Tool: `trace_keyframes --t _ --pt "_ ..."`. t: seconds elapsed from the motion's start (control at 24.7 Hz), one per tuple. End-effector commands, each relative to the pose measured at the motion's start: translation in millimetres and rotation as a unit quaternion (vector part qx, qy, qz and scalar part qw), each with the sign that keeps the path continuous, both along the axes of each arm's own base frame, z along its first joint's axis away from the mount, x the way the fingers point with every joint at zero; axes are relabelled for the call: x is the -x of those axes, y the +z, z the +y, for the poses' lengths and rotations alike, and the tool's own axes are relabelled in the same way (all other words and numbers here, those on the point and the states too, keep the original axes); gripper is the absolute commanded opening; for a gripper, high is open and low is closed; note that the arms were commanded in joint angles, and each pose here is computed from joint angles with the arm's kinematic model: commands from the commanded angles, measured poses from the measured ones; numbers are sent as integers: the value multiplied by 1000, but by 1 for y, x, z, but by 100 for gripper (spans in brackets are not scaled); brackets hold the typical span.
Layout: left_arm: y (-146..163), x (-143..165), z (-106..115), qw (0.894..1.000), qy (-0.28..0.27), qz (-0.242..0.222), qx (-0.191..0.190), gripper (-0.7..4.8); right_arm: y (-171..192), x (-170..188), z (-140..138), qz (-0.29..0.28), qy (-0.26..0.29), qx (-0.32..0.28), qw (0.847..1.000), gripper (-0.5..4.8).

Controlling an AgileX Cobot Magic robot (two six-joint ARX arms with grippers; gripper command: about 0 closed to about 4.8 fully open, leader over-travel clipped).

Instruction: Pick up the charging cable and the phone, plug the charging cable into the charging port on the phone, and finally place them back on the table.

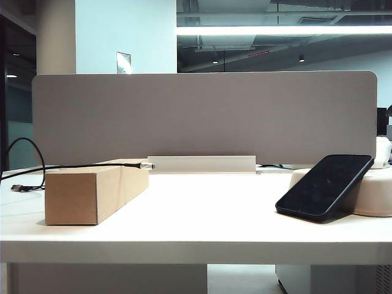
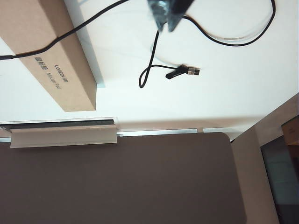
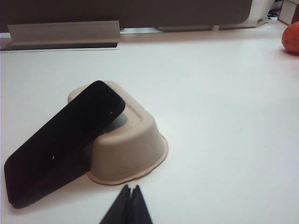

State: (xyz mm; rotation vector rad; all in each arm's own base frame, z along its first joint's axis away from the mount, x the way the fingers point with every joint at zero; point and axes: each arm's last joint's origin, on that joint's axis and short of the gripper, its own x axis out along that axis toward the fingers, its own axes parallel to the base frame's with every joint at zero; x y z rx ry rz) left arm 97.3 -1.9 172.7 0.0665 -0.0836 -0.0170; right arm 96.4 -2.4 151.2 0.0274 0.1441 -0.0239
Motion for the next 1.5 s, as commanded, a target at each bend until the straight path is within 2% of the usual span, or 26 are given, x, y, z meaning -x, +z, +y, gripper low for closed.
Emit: trace_keyframes --t 0.04,1.17,1.33,1.5 --pt "2 0 0 1000 -1 -5 -2 -6 -1 0 0 -3 -1 0 1000 -1" --pt "4 1 0 1000 -1 -18 -1 -6 -1 0 0 -4 -1 0 1000 -1" --pt "6 1 -1 1000 -13 -22 -2 -6 1 -1 1 -11 16 -36 999 -1" --pt "7 1 -1 999 -26 -24 3 -6 7 0 2 -29 31 -42 998 -2"
